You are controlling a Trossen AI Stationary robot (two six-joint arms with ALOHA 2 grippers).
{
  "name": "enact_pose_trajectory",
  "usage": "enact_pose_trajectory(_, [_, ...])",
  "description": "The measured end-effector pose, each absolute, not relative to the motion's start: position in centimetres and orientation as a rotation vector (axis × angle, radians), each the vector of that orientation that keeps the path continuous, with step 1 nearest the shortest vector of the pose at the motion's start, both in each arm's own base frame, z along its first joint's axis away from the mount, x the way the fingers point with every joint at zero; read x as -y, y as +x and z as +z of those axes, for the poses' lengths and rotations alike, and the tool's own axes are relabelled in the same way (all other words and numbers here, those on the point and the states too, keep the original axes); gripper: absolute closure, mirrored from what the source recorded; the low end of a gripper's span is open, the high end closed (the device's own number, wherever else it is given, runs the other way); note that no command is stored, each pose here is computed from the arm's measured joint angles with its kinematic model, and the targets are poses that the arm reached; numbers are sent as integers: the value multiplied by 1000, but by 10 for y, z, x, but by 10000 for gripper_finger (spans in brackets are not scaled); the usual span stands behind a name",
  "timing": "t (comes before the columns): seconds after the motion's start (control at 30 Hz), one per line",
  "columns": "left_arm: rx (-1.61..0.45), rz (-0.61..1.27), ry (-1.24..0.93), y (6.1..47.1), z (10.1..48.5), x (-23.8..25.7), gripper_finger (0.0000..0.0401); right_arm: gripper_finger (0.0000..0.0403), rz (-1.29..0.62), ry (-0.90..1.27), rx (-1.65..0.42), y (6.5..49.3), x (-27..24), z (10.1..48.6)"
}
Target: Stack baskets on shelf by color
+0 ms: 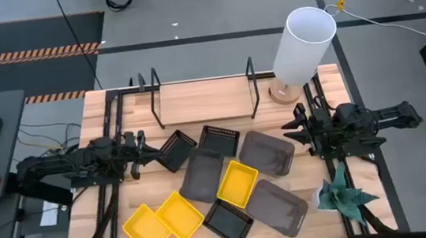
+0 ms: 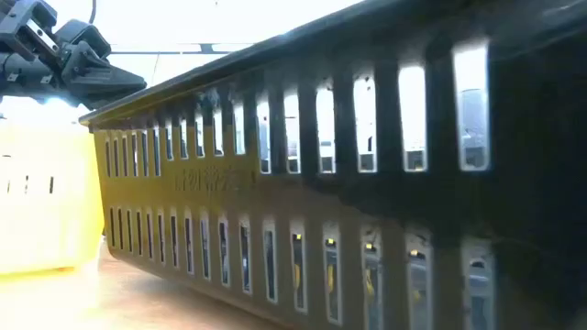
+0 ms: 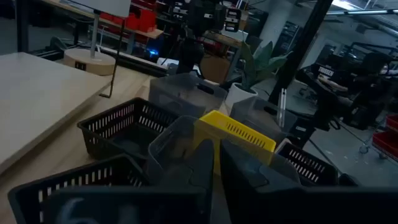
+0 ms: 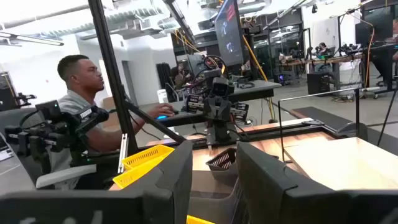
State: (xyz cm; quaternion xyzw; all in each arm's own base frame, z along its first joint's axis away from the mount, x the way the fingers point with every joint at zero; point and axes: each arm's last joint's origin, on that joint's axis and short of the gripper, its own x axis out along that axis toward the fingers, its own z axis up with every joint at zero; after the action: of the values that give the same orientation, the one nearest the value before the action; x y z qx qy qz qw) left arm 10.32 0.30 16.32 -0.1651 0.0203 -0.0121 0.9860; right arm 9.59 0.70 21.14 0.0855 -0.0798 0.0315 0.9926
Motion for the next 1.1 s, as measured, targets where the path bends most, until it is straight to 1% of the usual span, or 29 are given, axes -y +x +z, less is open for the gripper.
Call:
enact_pose_trajectory(0.17, [-41, -25, -332, 103, 163, -3, 363, 273, 63, 171, 160, 96, -7, 211])
enact_pose_trajectory(0.5, [-41, -24, -332, 103, 163, -3, 373, 273, 63, 171, 160, 96, -7, 211])
enact_pose_trajectory(0.87, [-41, -24, -332, 103, 163, -3, 363, 273, 63, 171, 160, 96, -7, 211])
enact_pose_trajectory(1.1, [-41, -24, -332, 103, 163, -3, 370, 273, 63, 171, 160, 96, -7, 211])
